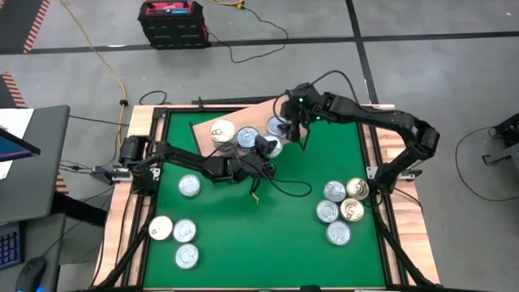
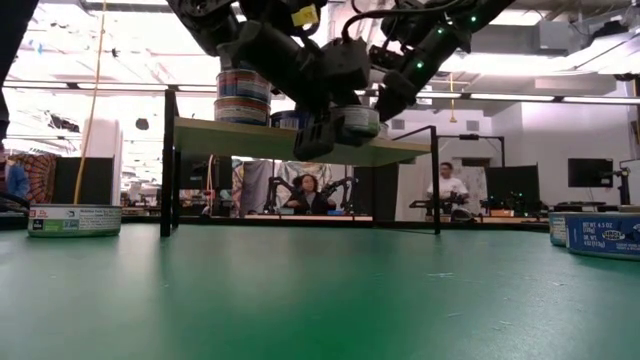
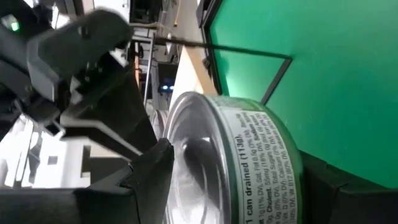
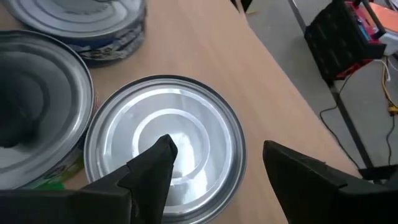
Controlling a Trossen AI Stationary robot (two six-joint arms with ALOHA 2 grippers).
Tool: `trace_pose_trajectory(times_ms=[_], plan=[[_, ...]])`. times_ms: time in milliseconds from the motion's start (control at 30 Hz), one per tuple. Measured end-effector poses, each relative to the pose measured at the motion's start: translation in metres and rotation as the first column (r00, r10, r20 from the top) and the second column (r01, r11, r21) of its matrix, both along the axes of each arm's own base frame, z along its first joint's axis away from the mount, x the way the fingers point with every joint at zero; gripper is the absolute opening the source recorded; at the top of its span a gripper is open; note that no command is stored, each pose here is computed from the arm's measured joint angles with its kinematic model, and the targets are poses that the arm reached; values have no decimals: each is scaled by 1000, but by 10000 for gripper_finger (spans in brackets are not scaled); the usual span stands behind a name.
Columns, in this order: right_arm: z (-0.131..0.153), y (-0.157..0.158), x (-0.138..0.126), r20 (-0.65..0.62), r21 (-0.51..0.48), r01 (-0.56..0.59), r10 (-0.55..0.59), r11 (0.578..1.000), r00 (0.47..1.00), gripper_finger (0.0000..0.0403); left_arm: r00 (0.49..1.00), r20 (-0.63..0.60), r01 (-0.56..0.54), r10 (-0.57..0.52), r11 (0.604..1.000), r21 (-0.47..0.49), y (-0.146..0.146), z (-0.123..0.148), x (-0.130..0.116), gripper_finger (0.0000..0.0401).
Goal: Stack canned seafood by type on shelf
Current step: Stack the green white tuna can on top of the green white tuna can on the shelf
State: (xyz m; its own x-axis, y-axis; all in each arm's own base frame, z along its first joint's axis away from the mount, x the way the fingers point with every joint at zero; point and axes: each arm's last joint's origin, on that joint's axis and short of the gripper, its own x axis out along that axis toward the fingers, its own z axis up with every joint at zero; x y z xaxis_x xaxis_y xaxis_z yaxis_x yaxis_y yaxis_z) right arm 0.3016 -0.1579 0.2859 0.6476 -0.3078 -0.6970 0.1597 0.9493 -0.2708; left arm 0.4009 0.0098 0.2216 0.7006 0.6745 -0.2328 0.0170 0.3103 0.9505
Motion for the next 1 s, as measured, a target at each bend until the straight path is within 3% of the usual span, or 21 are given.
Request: trace_pose_trajectory(times_ms=[133, 533, 833, 1000], plan=[[0, 0, 0, 2, 8, 3, -3, 1000, 1000, 285, 999, -20, 25, -25, 999, 21, -7, 0, 0, 229], [-1, -4, -3, 6, 41, 44, -44, 998, 999, 285, 1000, -5, 11, -11, 999, 36, -12, 3, 0, 121], [-2, -3, -3, 6, 76, 77, -77, 994, 997, 285, 998, -16, 60, -59, 991, 121, -31, 7, 1, 117], [3, -3, -4, 44, 87, 98, -102, 991, 994, 286, 999, 11, 36, -38, 987, 154, -31, 13, 1, 124]])
